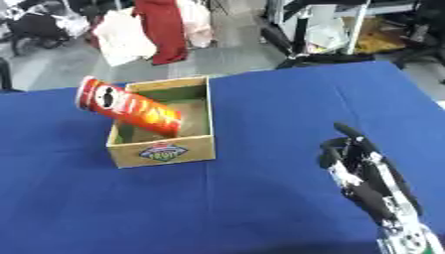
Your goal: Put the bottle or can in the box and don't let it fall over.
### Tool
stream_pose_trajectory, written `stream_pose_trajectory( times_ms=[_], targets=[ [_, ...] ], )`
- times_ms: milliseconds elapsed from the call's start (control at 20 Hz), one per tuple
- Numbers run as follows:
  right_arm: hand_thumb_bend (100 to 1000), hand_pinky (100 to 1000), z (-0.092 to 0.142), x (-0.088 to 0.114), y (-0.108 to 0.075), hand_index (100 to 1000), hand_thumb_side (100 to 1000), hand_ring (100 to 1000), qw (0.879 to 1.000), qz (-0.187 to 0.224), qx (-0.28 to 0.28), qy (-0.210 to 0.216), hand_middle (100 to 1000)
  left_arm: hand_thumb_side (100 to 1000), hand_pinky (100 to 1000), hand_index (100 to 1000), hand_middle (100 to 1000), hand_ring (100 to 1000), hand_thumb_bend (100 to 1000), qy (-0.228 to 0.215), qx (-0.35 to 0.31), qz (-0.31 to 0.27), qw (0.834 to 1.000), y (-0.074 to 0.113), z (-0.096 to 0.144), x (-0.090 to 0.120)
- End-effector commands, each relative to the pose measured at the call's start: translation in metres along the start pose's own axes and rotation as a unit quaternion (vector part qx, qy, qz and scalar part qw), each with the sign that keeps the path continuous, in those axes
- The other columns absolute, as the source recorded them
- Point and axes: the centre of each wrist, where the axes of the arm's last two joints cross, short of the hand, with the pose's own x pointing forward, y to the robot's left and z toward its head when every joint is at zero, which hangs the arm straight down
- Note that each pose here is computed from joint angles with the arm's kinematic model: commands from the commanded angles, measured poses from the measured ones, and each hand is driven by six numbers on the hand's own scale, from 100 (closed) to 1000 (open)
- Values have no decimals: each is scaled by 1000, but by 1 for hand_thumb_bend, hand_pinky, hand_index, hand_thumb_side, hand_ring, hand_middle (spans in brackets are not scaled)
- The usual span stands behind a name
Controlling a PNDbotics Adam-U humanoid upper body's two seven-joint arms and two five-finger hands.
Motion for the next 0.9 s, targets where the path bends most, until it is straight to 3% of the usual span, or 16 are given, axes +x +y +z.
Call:
stream_pose_trajectory(
  times_ms=[50, 200, 400, 600, 900],
  targets=[
    [210, 598, -5, 9, -4, 924, 452, 600, 1000, 6, -6, -17, 631, 440, 694, 958, 840, 759, 100, -63, 52, 59, 995, 9, 15, 30],
    [209, 598, -6, 10, -4, 923, 451, 599, 1000, 5, -11, -19, 630, 521, 642, 915, 787, 693, 100, -92, 88, 205, 971, -26, 34, 50],
    [206, 597, -6, 10, -4, 922, 450, 598, 1000, 1, -18, -18, 629, 579, 620, 891, 751, 653, 100, -89, 130, 343, 926, -64, 51, 71],
    [204, 597, -5, 9, -4, 921, 450, 598, 1000, -1, -22, -19, 629, 621, 615, 881, 736, 635, 100, -62, 153, 408, 898, -91, 64, 82],
    [201, 596, -3, 8, -4, 919, 446, 596, 999, 1, -29, -13, 626, 661, 600, 862, 703, 604, 100, -15, 170, 439, 882, -110, 83, 84]
  ],
)
